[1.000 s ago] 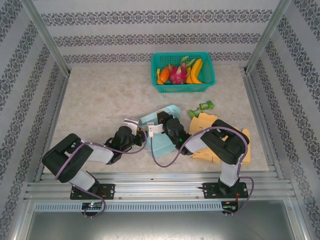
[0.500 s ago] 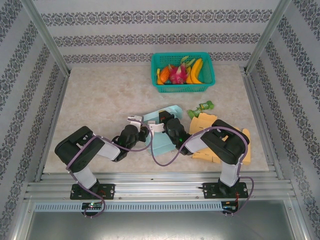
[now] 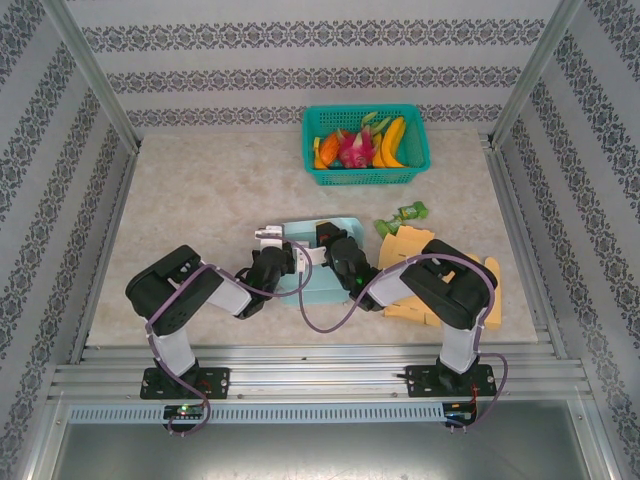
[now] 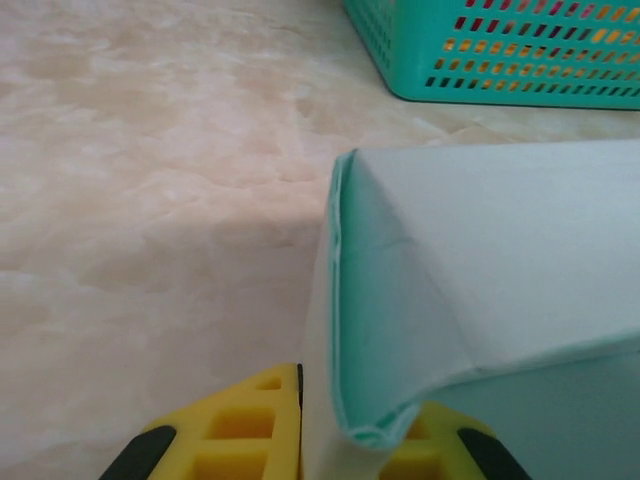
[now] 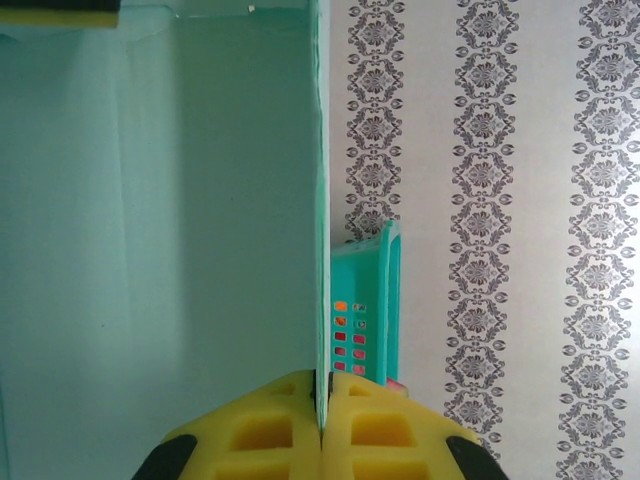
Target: Fold the paper box
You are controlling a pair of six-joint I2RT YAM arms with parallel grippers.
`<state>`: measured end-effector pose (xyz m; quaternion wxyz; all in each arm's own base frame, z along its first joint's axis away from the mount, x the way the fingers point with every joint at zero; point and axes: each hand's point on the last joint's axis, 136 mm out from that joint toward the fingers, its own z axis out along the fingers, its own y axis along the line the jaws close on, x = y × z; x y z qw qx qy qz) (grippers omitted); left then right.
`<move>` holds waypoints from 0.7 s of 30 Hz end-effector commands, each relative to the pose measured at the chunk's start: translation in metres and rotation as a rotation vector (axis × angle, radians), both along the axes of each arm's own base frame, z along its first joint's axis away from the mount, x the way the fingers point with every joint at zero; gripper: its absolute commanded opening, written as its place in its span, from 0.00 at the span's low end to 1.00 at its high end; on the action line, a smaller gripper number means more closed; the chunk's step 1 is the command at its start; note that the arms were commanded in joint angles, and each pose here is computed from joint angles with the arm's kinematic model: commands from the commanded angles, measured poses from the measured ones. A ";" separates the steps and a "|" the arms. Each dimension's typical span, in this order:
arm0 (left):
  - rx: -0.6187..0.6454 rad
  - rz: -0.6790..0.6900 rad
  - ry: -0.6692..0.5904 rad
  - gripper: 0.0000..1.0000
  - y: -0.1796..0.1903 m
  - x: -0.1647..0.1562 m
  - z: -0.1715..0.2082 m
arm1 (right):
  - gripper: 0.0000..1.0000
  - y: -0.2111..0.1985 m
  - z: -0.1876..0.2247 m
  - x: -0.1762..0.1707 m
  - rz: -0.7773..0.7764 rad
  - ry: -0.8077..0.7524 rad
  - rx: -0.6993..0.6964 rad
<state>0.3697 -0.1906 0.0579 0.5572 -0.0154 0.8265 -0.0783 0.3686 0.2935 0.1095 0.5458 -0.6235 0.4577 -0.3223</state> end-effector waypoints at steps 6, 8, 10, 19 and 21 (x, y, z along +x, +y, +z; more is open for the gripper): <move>-0.013 0.177 -0.026 0.00 0.025 0.015 0.001 | 0.14 0.002 -0.027 -0.015 0.025 0.118 0.021; -0.005 0.139 -0.028 0.00 0.019 0.017 0.001 | 0.18 0.004 -0.019 -0.020 0.041 0.142 0.074; 0.013 0.092 -0.028 0.00 0.012 0.019 0.000 | 0.26 0.004 -0.008 -0.026 0.051 0.170 0.139; 0.063 -0.050 -0.016 0.00 0.005 0.021 0.000 | 0.54 -0.010 0.030 -0.061 0.085 0.285 0.360; 0.072 -0.095 -0.023 0.00 0.004 0.020 0.002 | 0.57 -0.012 0.038 -0.071 0.096 0.346 0.423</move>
